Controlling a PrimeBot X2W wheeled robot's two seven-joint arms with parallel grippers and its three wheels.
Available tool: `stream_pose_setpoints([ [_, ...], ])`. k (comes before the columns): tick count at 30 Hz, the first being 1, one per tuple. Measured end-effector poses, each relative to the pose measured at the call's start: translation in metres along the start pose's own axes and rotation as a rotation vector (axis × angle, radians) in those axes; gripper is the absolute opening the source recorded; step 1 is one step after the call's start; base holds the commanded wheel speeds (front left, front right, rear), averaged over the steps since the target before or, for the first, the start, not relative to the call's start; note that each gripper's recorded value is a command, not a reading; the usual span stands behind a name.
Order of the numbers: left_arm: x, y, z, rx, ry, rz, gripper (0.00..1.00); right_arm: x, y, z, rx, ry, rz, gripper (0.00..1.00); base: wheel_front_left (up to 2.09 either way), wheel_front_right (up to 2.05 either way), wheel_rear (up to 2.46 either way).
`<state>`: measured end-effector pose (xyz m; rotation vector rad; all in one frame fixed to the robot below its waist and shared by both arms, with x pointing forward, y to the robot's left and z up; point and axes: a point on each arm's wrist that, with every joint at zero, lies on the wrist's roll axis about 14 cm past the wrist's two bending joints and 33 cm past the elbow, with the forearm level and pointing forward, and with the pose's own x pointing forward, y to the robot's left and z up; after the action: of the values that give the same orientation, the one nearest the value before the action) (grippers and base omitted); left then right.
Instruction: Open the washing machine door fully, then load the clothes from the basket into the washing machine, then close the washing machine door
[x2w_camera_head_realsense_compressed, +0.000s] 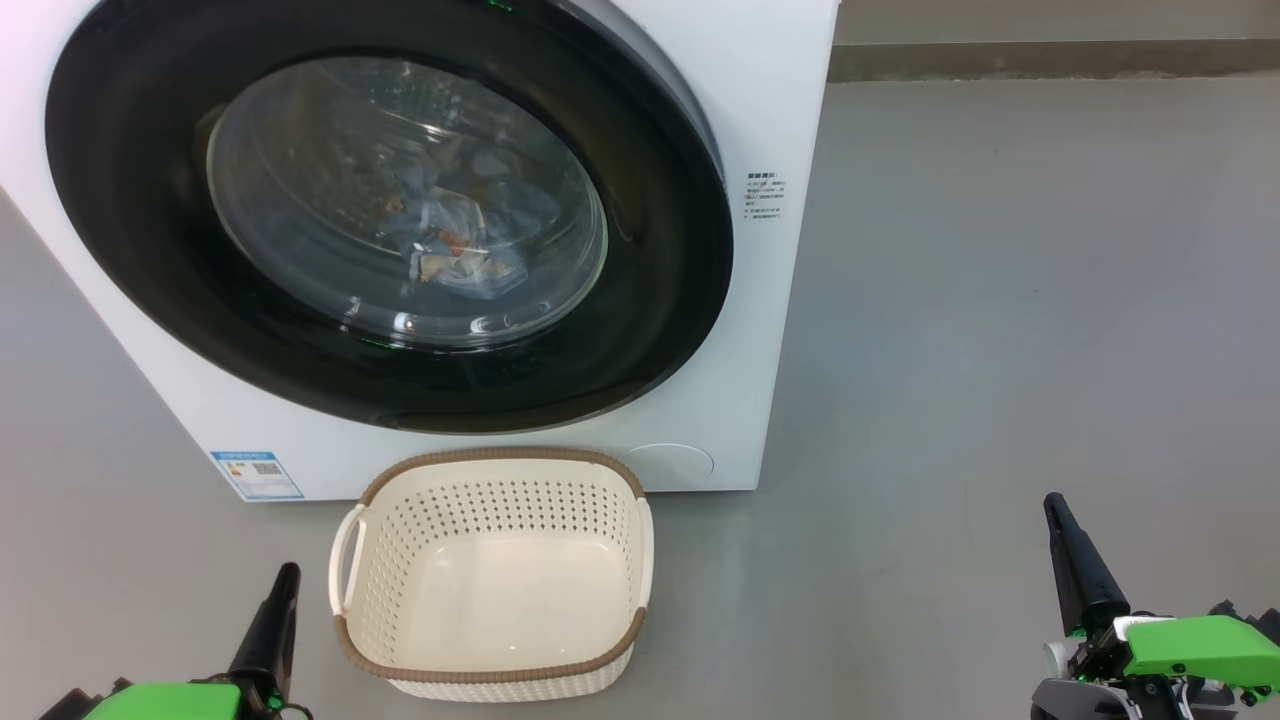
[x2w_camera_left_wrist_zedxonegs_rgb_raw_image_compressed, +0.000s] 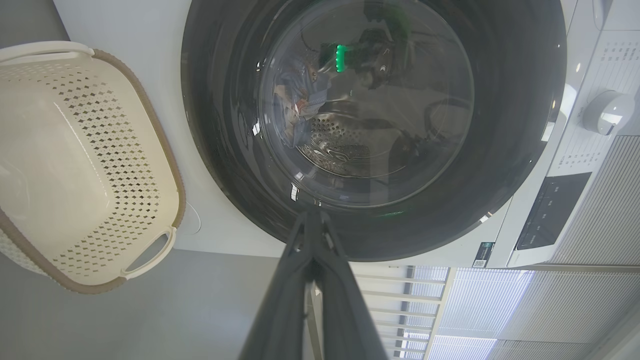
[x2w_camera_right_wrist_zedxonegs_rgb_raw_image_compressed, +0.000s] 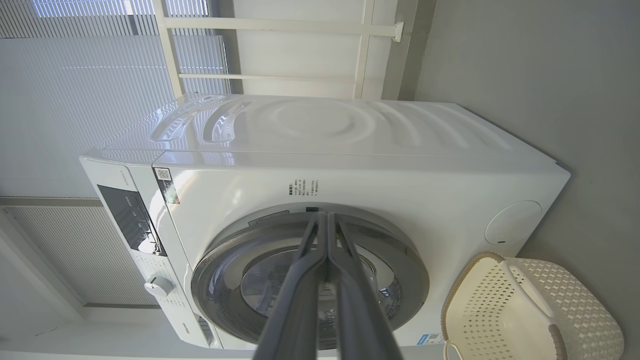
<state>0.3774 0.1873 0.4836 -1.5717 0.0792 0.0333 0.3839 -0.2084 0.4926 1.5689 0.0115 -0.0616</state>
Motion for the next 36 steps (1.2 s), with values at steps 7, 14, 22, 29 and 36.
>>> stream_pose_setpoints([
  [7, 0.0000, 0.0000, -0.0001, 0.000, 0.001, 0.000, 0.00, 0.0000, 0.0000, 0.0000, 0.000, 0.000, 0.000, 0.00, 0.00, 0.00, 0.00],
  [14, 0.0000, 0.0000, 0.0001, -0.001, 0.000, 0.000, 0.00, 0.0000, 0.0000, 0.0000, 0.000, 0.000, 0.000, 0.00, 0.00, 0.00, 0.00],
  [22, 0.0000, 0.0000, 0.0003, -0.001, -0.001, 0.000, 0.00, 0.0000, 0.0000, 0.0000, 0.000, 0.000, 0.000, 0.00, 0.00, 0.00, 0.00],
  [29, 0.0000, 0.0000, 0.0003, -0.001, -0.001, 0.000, 0.00, 0.0000, 0.0000, 0.0000, 0.000, 0.000, 0.000, 0.00, 0.00, 0.00, 0.00],
  [36, 0.0000, 0.0000, 0.0004, -0.001, -0.001, 0.000, 0.00, 0.0000, 0.0000, -0.0001, 0.000, 0.000, 0.000, 0.00, 0.00, 0.00, 0.00],
])
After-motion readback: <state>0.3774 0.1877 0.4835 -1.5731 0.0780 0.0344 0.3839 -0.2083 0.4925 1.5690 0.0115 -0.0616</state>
